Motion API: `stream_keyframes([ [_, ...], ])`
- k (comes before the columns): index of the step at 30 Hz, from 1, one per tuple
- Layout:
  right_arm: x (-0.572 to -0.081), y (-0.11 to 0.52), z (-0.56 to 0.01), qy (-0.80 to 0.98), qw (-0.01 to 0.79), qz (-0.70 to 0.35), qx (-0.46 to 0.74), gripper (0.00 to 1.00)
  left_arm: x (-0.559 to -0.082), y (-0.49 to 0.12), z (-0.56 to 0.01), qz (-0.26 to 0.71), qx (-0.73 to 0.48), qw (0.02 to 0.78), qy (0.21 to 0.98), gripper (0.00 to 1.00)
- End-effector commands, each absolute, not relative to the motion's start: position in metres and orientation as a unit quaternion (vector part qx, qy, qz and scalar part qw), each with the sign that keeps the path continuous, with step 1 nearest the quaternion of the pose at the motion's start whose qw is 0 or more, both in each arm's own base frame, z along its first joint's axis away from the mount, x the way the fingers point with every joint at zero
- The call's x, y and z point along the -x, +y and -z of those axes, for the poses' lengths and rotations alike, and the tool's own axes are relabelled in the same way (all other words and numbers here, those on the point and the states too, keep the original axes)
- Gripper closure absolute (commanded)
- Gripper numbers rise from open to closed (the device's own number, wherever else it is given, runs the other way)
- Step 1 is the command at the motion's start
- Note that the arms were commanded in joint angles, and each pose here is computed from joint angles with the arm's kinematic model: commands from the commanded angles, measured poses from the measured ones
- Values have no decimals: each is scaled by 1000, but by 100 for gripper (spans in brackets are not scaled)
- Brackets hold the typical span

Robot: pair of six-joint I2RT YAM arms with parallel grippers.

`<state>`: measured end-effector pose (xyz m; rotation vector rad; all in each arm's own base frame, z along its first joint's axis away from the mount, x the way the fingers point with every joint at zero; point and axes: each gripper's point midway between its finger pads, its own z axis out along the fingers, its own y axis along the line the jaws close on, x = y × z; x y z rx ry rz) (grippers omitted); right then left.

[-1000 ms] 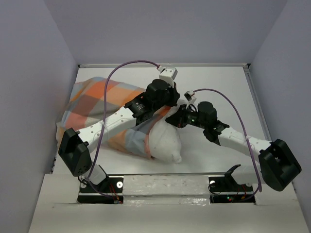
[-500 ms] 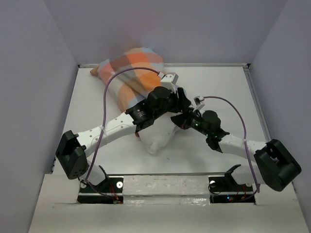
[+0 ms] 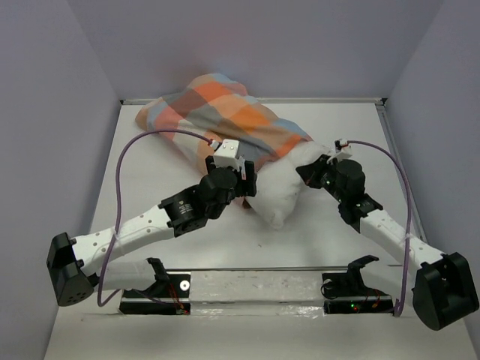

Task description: Put the pillow into the pillowcase

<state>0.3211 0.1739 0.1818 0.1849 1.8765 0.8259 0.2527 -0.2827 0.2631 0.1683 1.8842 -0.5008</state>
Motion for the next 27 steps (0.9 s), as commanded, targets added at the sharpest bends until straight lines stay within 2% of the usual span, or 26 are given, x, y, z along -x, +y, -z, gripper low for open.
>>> stream_keyframes([
  [1,-327,161,-220,771,553,-312,-54,100,-252,-251,-223,161,-54,565,808,17],
  [7,-326,161,-227,781,544,-305,-41,100,-253,-274,-214,175,-119,569,795,18],
  [10,-325,159,-229,782,544,-300,-39,100,-263,-278,-207,145,-134,568,799,20],
  [14,-321,156,-230,791,538,-290,-35,90,-277,-283,-201,135,-137,570,798,27],
  [15,-320,154,-230,794,536,-284,-34,85,-280,-282,-202,133,-134,574,797,32],
  [16,-317,152,-222,807,522,-274,-36,69,-282,-283,-205,133,-133,578,794,40],
  [18,-315,149,-228,810,524,-262,-26,50,-285,-282,-207,128,-132,582,792,53],
  [19,-311,149,-225,816,516,-259,-19,37,-289,-280,-210,119,-126,588,790,68],
  [21,-304,154,-238,812,516,-271,11,32,-290,-279,-215,120,-123,593,786,83],
  [22,-300,157,-238,815,508,-277,19,29,-290,-278,-219,123,-120,598,783,97],
  [23,-296,160,-241,813,507,-284,32,28,-289,-278,-220,127,-117,598,782,100],
  [27,-269,195,-241,812,485,-304,114,22,-279,-284,-236,183,-107,601,771,100],
])
